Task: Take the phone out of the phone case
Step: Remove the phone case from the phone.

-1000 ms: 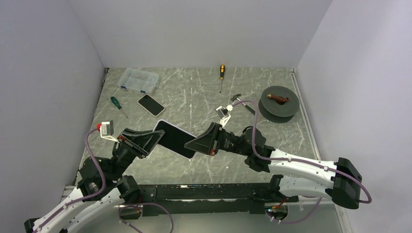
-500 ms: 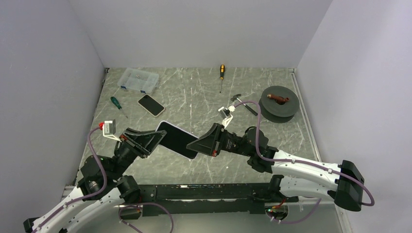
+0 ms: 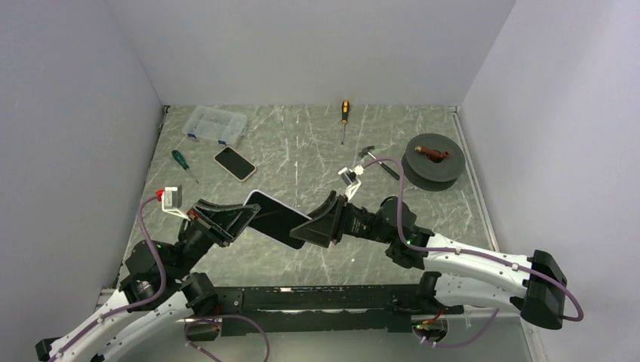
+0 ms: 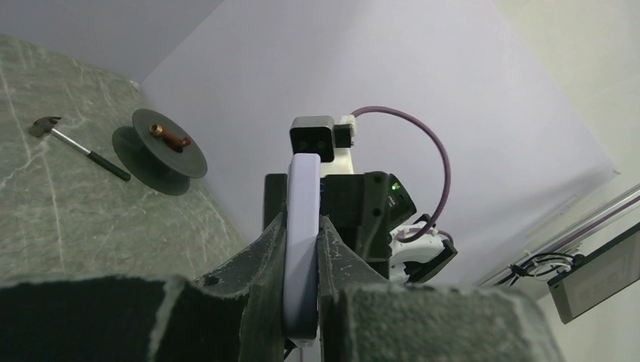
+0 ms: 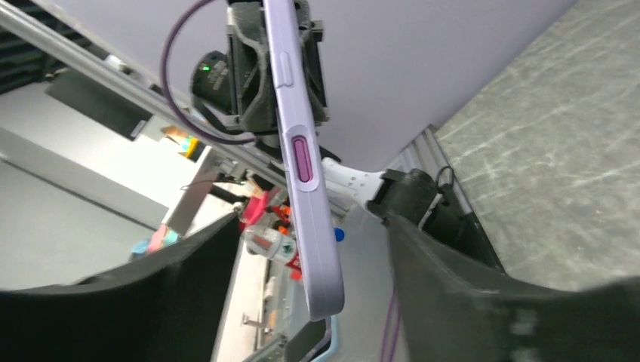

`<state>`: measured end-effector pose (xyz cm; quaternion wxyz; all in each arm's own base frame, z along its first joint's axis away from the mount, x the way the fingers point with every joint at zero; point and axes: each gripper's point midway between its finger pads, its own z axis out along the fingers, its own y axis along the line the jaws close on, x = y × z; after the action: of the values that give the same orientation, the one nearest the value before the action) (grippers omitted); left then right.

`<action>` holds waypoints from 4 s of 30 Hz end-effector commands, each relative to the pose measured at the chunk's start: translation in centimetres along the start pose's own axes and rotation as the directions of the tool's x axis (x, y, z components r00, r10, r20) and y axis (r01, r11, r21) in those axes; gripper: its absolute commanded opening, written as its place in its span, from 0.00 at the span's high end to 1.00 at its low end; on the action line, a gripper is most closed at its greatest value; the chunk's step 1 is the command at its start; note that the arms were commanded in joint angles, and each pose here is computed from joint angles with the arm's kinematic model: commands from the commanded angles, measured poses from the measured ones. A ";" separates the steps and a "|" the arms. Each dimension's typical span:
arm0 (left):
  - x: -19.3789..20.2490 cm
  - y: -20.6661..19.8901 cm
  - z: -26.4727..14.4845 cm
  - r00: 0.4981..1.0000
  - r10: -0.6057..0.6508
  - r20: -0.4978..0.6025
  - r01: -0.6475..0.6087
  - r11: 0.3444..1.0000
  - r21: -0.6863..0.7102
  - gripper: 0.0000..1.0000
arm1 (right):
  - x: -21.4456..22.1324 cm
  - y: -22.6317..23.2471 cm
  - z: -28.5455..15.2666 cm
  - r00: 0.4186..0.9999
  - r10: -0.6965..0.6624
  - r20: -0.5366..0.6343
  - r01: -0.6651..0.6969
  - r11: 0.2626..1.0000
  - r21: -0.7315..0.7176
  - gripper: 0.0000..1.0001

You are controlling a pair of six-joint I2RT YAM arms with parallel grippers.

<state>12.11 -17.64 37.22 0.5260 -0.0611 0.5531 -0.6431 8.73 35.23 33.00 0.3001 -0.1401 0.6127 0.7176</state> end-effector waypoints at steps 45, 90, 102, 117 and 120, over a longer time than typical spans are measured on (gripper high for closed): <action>-5.9 -2.8 2.6 0.933 -0.283 0.221 0.298 0.954 -0.033 1.00 | -2.6 2.8 0.6 0.941 -0.242 0.238 0.253 0.967 -0.015 0.50; -0.2 -0.2 3.1 0.949 -0.315 0.010 0.311 0.933 -0.183 1.00 | -3.1 6.7 -0.1 0.736 -0.607 0.298 0.660 0.742 -0.120 1.00; 2.3 0.4 3.0 0.924 -0.374 -0.080 0.348 0.910 -0.226 1.00 | -4.1 7.8 -0.5 0.663 -0.661 0.351 0.729 0.677 -0.101 1.00; 3.2 0.7 2.3 0.909 -0.401 -0.116 0.364 0.898 -0.248 1.00 | -4.5 8.6 0.0 0.568 -0.753 0.331 0.814 0.574 -0.091 1.00; 3.7 0.6 2.5 0.902 -0.409 -0.139 0.369 0.897 -0.242 1.00 | -4.5 8.5 0.3 0.562 -0.760 0.325 0.819 0.565 -0.095 1.00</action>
<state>14.16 -18.69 40.60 0.3926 -0.2187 0.5612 -0.6950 6.31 34.32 38.02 0.5857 -0.3537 0.4030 0.6079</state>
